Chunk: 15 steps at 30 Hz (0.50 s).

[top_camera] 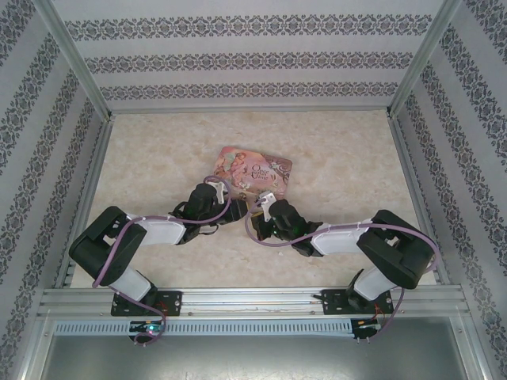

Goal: Unlock a padlock with a key

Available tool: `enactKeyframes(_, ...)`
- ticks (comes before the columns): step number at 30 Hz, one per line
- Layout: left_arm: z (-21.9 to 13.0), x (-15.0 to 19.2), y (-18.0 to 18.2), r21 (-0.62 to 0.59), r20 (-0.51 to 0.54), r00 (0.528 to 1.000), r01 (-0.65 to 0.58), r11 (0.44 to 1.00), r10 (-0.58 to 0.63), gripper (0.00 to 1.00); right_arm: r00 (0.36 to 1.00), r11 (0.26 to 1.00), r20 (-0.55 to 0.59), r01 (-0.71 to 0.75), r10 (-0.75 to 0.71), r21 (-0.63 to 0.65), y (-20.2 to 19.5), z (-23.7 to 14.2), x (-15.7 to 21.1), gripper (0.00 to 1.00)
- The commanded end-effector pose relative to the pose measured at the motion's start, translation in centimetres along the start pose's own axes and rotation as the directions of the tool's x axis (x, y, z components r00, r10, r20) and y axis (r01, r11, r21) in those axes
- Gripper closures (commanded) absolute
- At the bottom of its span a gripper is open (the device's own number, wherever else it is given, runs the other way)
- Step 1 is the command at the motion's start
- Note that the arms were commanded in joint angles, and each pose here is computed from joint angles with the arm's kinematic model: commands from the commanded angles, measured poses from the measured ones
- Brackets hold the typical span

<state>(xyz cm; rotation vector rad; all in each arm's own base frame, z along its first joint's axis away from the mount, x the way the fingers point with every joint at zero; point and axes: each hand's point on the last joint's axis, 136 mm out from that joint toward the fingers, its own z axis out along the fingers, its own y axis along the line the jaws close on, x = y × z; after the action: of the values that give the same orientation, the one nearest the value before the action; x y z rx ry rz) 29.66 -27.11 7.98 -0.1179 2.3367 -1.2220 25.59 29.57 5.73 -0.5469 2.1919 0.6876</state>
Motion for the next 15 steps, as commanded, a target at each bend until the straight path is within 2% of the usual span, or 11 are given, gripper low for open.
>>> enactKeyframes(1, 0.4, -0.7, -2.5, 0.081, 0.014, 1.0, -0.022, 0.996, 0.021, 0.7, 0.996, 1.0, 0.091, 0.001, 0.002, -0.025, 1.1, 0.4, -2.6, 1.0)
enactKeyframes(11, 0.4, -0.7, -2.4, 0.079, 0.012, 1.0, -0.019, 0.997, 0.018, 0.7, 0.98, 0.995, 0.199, 0.039, -0.02, -0.092, 2.4, -0.2, -4.6, 1.0)
enactKeyframes(15, 0.5, -0.7, -2.5, 0.083, 0.012, 1.0, -0.021, 0.996, 0.02, 0.7, 0.979, 0.99, 0.203, 0.048, -0.02, -0.132, 3.1, 0.0, -4.7, 1.0)
